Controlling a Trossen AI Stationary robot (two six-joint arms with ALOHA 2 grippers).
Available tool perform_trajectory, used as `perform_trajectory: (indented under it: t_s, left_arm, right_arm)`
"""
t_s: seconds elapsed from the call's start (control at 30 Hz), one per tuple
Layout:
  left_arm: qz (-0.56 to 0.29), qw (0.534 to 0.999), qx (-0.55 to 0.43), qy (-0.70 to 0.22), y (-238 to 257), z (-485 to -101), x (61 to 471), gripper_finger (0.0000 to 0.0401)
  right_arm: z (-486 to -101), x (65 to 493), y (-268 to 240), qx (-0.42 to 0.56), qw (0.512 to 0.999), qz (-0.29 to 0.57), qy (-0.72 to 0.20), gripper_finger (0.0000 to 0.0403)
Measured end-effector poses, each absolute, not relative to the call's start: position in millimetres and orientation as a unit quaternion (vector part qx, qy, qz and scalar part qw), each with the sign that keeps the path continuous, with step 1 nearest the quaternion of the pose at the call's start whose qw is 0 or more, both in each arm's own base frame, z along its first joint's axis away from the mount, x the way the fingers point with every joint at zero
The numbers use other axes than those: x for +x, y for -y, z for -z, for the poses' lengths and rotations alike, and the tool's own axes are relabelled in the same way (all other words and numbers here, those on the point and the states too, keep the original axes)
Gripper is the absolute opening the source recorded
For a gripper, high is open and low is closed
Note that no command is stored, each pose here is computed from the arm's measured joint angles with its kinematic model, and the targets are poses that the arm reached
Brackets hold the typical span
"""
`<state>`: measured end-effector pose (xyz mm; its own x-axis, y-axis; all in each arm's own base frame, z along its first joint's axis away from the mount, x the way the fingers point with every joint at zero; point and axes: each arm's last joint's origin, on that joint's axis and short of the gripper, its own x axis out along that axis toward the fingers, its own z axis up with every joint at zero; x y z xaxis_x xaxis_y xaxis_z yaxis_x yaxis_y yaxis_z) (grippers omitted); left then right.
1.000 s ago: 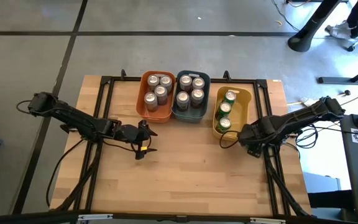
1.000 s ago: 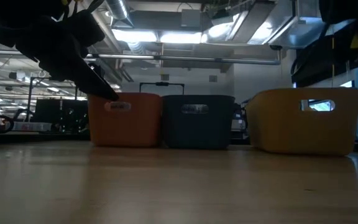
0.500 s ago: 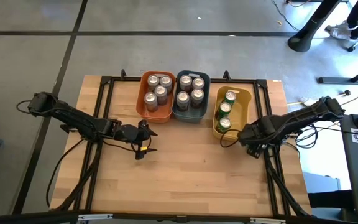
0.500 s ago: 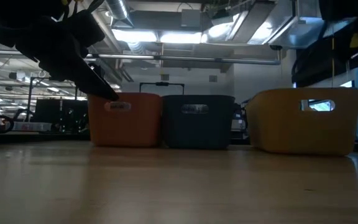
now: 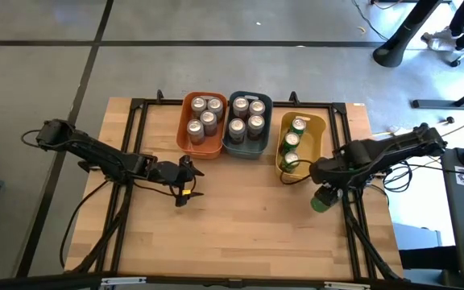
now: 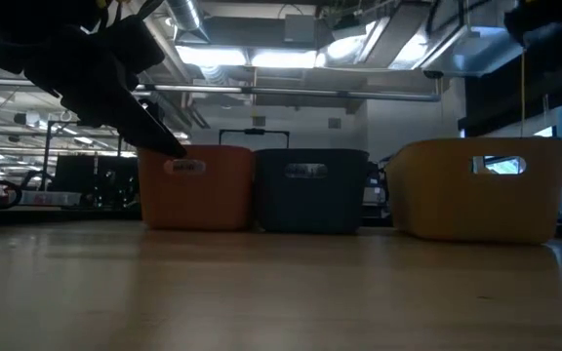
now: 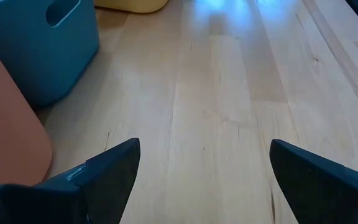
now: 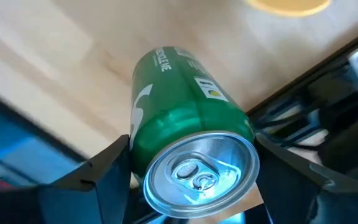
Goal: Sort soda cans
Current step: Put the green soda can into the yellow bin
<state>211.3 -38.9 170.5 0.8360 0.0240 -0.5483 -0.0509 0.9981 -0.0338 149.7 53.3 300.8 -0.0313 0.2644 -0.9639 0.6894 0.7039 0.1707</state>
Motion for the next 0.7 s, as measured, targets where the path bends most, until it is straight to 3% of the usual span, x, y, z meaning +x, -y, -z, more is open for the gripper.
perform_trajectory:
  t_s: [0.17, 0.4, 0.7]
  left_arm:
    - [-0.019, 0.958, -0.023, -0.285, 39.0, -170.6, 211.4, 0.0347]
    - [-0.017, 0.959, -0.016, -0.283, 39.0, -170.9, 211.6, 0.0347]
    - [-0.015, 0.961, -0.015, -0.274, 39.2, -172.5, 212.6, 0.0347]
  right_arm:
    - [-327.0, 152.2, -54.3, 0.38, 0.621, 0.166, -0.665, 0.0272]
    - [-360.0, 150.4, -47.8, 0.356, 0.693, 0.202, -0.594, 0.0272]
    - [-374.7, 152.3, -12.5, 0.306, 0.743, 0.325, -0.498, 0.0274]
